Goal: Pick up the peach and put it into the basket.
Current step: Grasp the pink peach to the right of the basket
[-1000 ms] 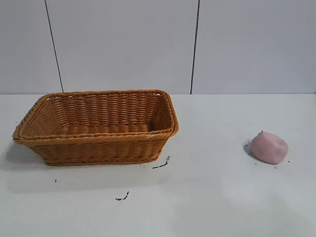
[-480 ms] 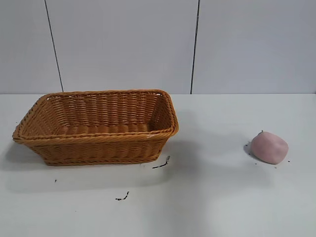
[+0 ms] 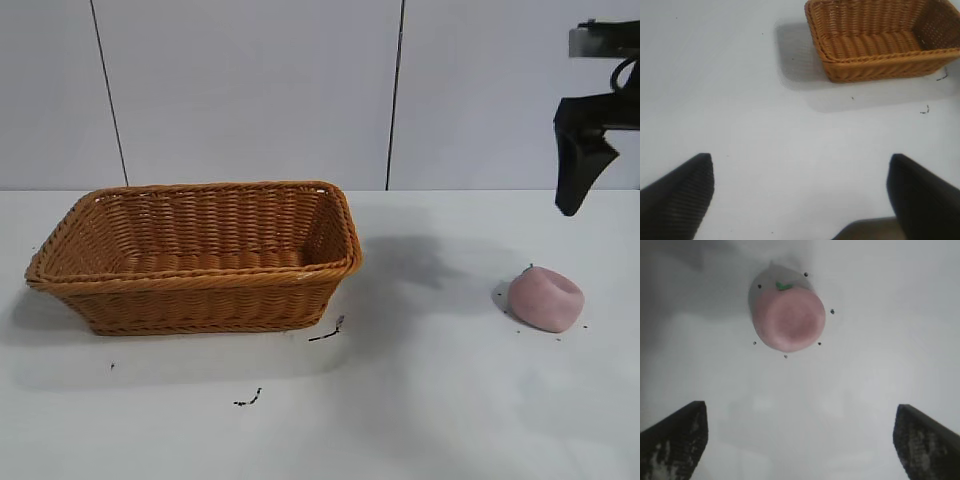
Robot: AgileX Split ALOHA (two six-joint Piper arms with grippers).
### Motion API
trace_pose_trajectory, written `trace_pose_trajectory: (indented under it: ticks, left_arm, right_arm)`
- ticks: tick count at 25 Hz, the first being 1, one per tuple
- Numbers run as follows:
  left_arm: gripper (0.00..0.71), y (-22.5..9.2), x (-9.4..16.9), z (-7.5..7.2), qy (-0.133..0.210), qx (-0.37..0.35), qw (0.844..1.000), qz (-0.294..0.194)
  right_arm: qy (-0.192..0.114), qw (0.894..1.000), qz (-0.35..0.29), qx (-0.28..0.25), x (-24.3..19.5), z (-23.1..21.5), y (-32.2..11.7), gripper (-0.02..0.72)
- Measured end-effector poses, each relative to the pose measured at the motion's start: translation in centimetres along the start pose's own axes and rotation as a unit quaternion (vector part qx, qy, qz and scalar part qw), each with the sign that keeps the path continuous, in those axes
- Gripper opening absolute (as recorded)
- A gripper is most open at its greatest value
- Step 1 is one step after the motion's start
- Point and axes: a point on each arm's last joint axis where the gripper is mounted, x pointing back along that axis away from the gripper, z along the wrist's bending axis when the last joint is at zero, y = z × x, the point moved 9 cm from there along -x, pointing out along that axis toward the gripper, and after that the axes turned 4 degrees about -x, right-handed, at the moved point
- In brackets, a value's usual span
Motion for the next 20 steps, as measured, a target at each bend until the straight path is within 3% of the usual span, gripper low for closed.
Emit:
trace_pose_trajectory:
  ticks: [8, 20]
  left_arm:
    - [0.692, 0.0, 0.0, 0.0, 0.0, 0.0, 1.0, 0.0]
    - [0.692, 0.0, 0.0, 0.0, 0.0, 0.0, 1.0, 0.0]
  right_arm:
    - [0.001, 1.0, 0.013, -0.015, -4.9, -0.2, 0.2, 0.689]
    - [0.007, 1.0, 0.022, -0.014, -6.8, -0.1, 0.1, 0.689]
